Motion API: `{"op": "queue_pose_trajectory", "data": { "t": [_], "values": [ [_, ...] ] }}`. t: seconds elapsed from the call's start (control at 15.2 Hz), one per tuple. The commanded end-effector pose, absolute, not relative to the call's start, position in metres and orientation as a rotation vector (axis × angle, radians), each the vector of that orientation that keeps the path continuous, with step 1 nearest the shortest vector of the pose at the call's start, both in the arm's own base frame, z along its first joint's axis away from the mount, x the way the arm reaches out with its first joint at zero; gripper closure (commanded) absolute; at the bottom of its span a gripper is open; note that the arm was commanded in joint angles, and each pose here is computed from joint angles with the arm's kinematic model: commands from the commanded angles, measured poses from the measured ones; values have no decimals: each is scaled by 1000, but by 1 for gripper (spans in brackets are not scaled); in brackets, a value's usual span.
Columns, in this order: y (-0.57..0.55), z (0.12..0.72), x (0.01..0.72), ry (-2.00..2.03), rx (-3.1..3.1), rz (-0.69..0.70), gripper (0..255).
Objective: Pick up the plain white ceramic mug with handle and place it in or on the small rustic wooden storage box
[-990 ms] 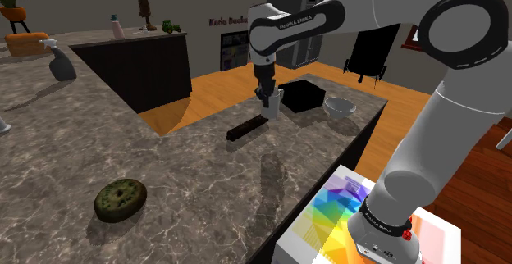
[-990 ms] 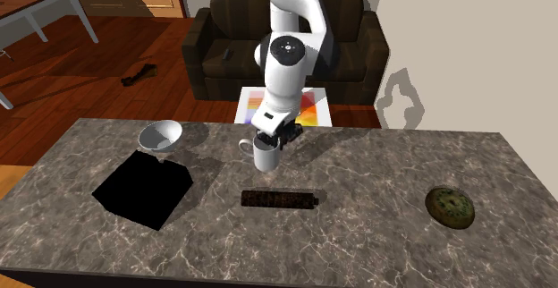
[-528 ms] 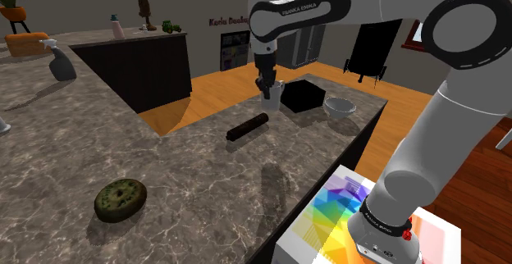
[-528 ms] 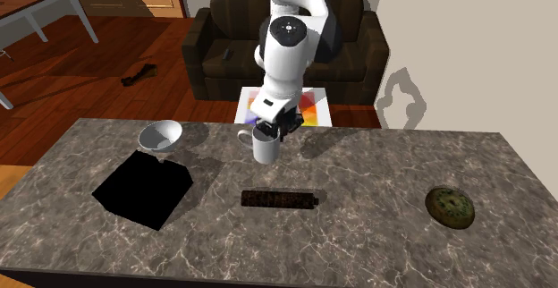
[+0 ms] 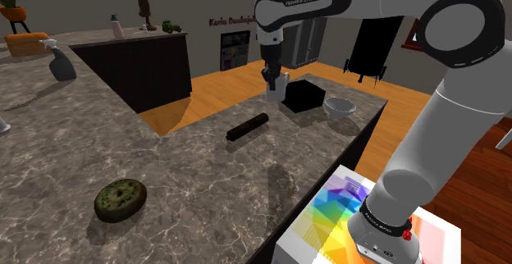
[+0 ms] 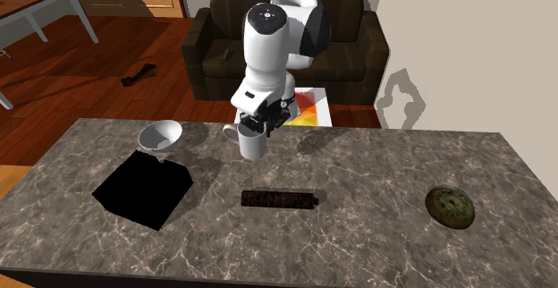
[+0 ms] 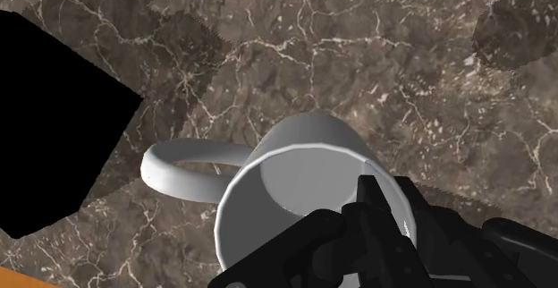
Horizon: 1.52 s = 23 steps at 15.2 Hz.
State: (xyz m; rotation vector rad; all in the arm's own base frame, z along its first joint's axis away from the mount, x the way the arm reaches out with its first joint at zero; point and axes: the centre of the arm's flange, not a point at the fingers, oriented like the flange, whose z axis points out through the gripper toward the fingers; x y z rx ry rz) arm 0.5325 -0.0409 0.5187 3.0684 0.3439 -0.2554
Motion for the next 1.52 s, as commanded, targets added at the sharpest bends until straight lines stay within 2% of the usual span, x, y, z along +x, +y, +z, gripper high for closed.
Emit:
{"op": "queue_pose_trajectory", "data": {
  "t": [0.0,1.45],
  "values": [
    [-69,522,535,345,3068,-256,255],
    [-356,539,575,345,3068,-256,255]
  ]
}}
